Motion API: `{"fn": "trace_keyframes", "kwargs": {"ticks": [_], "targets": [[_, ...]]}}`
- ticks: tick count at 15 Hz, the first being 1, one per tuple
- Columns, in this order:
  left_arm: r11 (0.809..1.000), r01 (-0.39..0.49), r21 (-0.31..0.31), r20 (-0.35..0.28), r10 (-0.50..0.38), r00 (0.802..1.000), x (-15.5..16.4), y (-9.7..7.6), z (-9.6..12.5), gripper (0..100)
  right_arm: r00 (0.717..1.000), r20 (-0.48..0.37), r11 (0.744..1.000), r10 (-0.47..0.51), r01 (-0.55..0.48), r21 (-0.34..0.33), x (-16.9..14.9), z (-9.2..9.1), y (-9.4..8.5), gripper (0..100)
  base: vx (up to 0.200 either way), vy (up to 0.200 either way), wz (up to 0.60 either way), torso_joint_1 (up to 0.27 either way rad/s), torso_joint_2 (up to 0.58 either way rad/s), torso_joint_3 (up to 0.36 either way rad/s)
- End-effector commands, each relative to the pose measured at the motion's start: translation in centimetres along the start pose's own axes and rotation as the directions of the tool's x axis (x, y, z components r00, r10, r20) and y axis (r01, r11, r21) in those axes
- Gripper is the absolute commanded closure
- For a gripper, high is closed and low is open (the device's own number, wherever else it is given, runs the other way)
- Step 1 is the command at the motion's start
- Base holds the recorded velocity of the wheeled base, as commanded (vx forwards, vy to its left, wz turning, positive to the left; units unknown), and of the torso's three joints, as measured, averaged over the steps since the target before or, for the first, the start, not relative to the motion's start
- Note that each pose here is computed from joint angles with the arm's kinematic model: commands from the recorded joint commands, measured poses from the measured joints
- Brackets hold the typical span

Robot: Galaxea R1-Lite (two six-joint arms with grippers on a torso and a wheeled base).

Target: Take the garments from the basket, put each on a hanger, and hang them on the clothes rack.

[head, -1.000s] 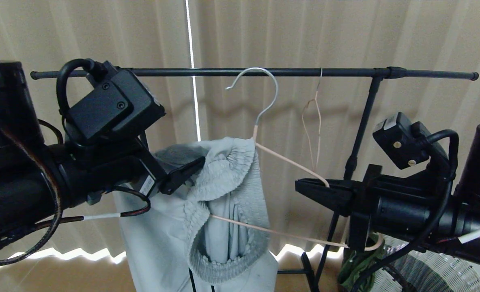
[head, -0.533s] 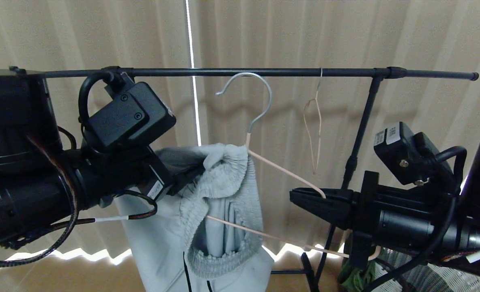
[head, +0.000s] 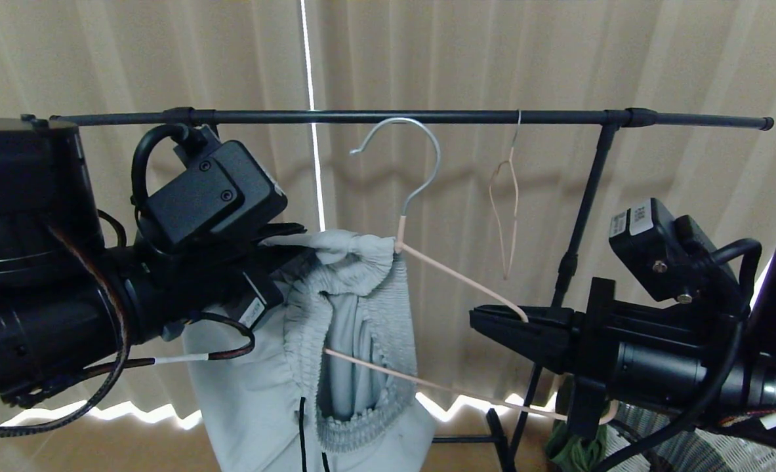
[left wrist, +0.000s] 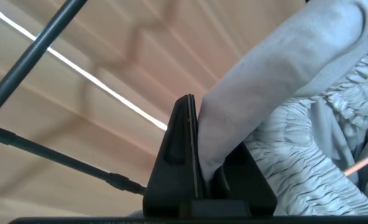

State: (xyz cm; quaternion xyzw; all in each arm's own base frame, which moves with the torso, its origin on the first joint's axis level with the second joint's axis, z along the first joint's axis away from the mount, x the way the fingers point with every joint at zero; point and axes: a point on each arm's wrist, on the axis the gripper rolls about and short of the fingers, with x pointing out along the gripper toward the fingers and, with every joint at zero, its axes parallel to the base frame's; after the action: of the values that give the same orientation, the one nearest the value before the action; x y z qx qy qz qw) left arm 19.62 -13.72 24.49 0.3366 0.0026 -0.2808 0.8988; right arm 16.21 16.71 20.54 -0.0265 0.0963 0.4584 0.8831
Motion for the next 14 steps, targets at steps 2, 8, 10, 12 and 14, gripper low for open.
{"fn": "trace_keyframes", "kwargs": {"ticks": [2,8,10,12,14], "targets": [[1.000,-0.003,-0.005,-0.009,0.003,1.000,-0.4,-0.2,-0.5,100,1.000,0.001,1.000,-0.001,0.001,-0.003,0.0,0.0,0.0,100,0.000,0.000,0.00,0.000,0.00,0.000],[0.976,-0.219,-0.014,-0.116,0.216,0.970,-0.6,0.8,-2.0,100,0.993,0.061,0.994,-0.099,0.101,-0.030,-0.5,0.8,-2.0,0,0.000,0.000,0.00,0.000,0.00,0.000],[0.938,-0.346,-0.029,-0.221,0.331,0.917,-0.6,0.9,-2.5,100,0.988,0.071,0.988,-0.140,0.144,-0.062,-0.7,0.3,-2.9,0,0.000,0.000,0.00,0.000,0.00,0.000],[0.903,-0.421,-0.086,-0.271,0.385,0.882,-0.5,1.0,-2.6,100,0.988,0.047,0.985,-0.147,0.151,-0.086,-0.8,-0.4,-3.0,0,0.000,0.000,0.00,0.000,0.00,0.000],[0.870,-0.455,-0.188,-0.288,0.394,0.873,-0.1,0.9,-2.7,100,0.987,0.037,0.983,-0.159,0.162,-0.087,-0.8,-0.6,-3.0,0,0.000,0.000,0.00,0.000,0.00,0.000]]}}
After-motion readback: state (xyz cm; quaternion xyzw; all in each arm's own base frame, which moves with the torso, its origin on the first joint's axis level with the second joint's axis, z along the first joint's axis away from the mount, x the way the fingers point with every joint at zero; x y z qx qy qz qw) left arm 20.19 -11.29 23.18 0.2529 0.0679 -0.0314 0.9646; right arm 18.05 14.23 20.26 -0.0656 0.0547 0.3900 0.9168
